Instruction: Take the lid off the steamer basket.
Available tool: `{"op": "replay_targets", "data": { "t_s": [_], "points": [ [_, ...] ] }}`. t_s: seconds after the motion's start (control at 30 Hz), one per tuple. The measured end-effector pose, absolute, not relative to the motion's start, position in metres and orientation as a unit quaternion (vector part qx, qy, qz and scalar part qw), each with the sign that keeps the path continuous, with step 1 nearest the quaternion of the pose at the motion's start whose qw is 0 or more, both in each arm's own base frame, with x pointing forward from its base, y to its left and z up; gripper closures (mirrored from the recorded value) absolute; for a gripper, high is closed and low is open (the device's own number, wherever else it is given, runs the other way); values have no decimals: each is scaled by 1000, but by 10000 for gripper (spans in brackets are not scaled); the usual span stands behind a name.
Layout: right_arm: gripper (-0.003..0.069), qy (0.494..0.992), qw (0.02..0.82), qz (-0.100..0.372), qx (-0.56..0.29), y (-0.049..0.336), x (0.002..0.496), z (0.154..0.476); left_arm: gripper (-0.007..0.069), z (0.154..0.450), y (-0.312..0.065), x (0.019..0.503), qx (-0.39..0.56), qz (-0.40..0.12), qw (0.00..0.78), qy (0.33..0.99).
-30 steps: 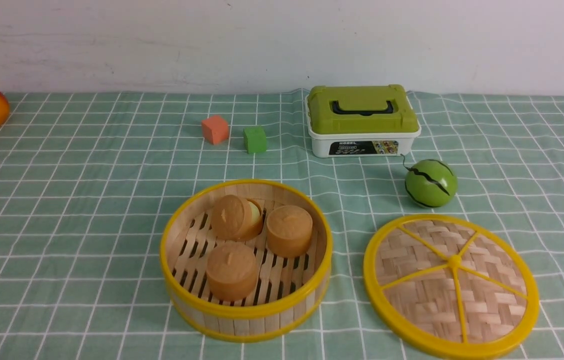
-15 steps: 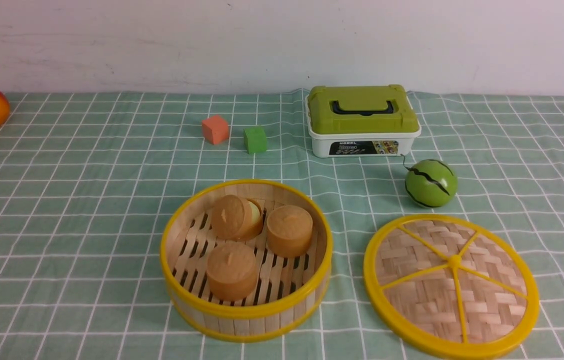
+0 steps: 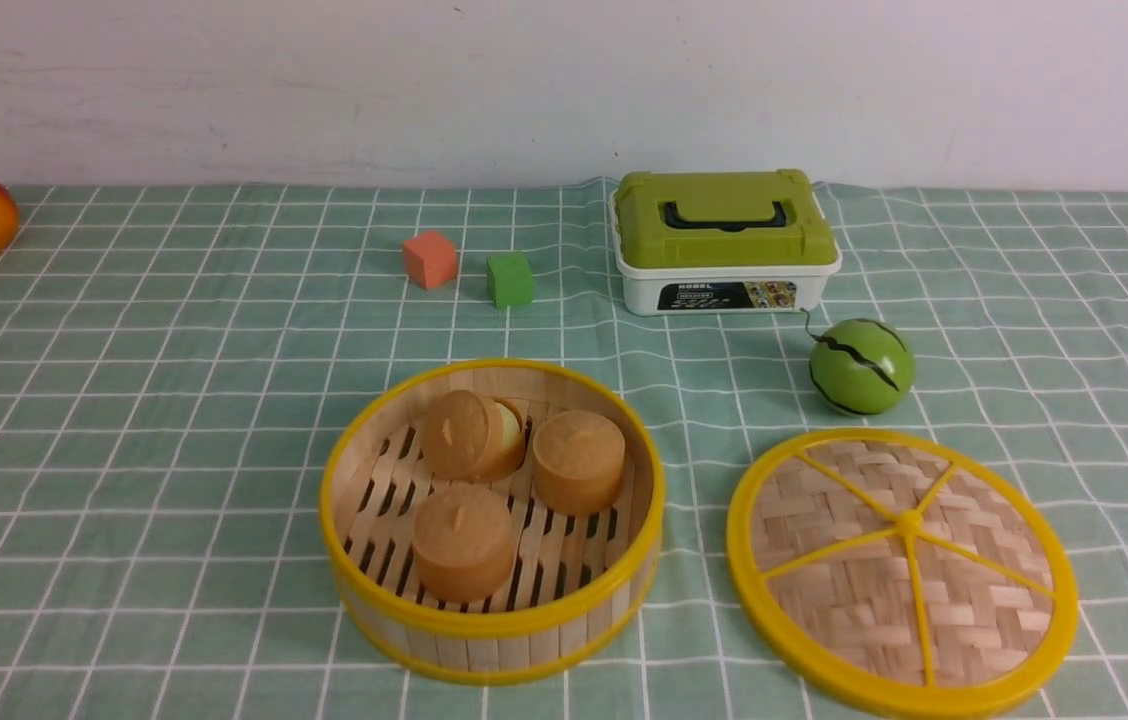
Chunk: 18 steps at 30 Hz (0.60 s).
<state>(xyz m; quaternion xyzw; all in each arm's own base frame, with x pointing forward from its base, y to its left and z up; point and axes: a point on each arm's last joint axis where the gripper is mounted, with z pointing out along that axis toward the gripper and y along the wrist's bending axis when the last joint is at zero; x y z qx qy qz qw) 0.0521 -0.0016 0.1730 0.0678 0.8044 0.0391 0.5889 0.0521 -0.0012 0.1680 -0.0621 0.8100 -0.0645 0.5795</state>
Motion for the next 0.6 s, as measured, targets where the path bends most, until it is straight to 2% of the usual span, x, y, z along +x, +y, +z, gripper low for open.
{"op": "replay_targets", "data": {
  "t_s": [0.6],
  "points": [
    [620,804,589,39,68,-2,52,173,386,168,-1,52,-62,-65,580,810]
  ]
}}
